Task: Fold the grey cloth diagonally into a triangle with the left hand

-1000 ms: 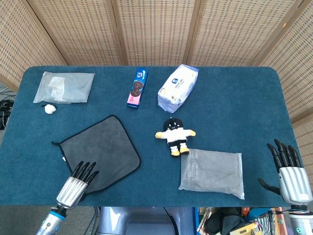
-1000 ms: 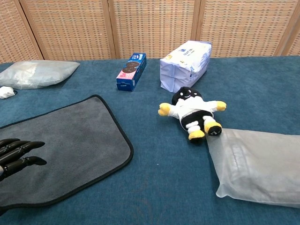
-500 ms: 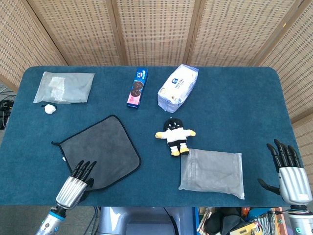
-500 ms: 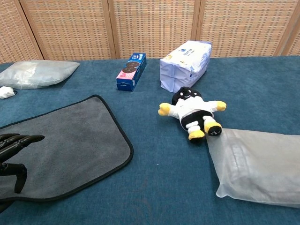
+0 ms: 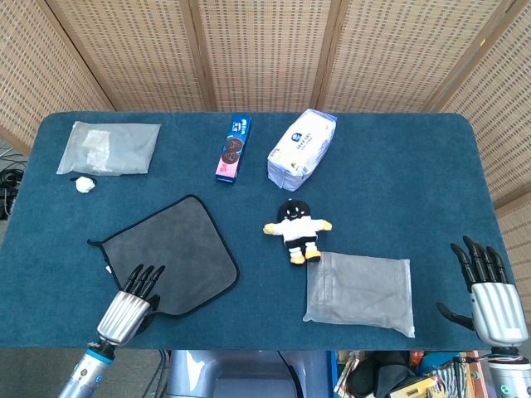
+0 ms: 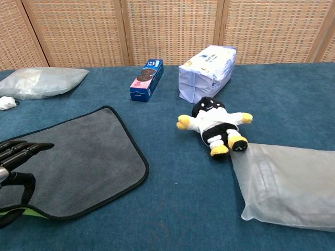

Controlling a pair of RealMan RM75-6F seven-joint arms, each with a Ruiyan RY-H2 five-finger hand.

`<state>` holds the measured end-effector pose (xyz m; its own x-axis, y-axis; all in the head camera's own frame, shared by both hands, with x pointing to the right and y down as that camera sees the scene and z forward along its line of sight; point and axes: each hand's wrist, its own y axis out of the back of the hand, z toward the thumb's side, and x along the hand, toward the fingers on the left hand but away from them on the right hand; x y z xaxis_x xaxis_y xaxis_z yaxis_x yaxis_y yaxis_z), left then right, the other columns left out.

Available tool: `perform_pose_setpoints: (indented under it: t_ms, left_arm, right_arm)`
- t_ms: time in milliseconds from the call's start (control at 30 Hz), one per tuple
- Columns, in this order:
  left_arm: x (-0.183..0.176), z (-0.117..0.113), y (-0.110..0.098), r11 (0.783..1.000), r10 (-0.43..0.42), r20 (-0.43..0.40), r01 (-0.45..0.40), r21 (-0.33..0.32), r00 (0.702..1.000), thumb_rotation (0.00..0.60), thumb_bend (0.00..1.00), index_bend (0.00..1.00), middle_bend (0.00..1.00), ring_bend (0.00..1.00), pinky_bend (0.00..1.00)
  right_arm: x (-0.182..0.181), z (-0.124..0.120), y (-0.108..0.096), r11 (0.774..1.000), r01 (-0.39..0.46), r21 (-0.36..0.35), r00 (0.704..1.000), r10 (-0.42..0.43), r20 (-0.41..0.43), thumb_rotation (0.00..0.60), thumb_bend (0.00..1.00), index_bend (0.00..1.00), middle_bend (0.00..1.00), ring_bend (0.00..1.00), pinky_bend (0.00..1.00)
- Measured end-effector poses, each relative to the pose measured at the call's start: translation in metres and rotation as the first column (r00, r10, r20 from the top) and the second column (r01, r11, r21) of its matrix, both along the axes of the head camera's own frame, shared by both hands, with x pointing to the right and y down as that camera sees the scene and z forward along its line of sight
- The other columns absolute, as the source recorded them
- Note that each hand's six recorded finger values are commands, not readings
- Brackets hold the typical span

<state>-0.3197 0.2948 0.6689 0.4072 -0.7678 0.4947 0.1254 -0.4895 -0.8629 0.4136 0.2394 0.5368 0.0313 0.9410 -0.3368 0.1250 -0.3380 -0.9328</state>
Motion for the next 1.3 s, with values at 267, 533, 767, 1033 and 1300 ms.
perform_pose_setpoints:
  t_ms: [267, 533, 767, 1033, 1300]
  left_arm:
    - [0.016, -0.001, -0.046, 0.996, 0.038, 0.012, -0.039, 0.081, 0.999, 0.600, 0.43, 0.67, 0.00, 0.00, 0.00]
    - [0.035, 0.001, -0.084, 0.982, 0.107, 0.070, -0.117, 0.148, 0.992, 0.600, 0.42, 0.67, 0.00, 0.00, 0.00]
    - [0.047, 0.010, -0.119, 0.974, 0.118, 0.120, -0.138, 0.178, 0.986, 0.600, 0.43, 0.67, 0.00, 0.00, 0.00]
    - [0.052, 0.024, -0.151, 0.971, 0.117, 0.169, -0.148, 0.188, 0.979, 0.600, 0.43, 0.67, 0.00, 0.00, 0.00]
    - [0.070, 0.039, -0.170, 0.967, 0.131, 0.177, -0.165, 0.194, 0.975, 0.600, 0.43, 0.67, 0.00, 0.00, 0.00]
  right_arm:
    - [0.002, 0.002, -0.001, 1.000, -0.008, -0.009, 1.000, 0.008, 0.003, 0.600, 0.00, 0.00, 0.00, 0.00, 0.00]
    - [0.005, 0.006, -0.002, 1.000, -0.017, -0.020, 1.000, 0.017, 0.002, 0.600, 0.00, 0.00, 0.00, 0.00, 0.00]
    - [0.010, 0.007, -0.004, 0.999, -0.032, -0.027, 0.999, 0.032, 0.009, 0.600, 0.00, 0.00, 0.00, 0.00, 0.00]
    - [0.013, 0.015, -0.005, 0.998, -0.039, -0.047, 0.999, 0.039, 0.002, 0.600, 0.00, 0.00, 0.00, 0.00, 0.00]
    - [0.016, 0.018, -0.007, 0.997, -0.049, -0.055, 0.999, 0.049, -0.001, 0.600, 0.00, 0.00, 0.00, 0.00, 0.00]
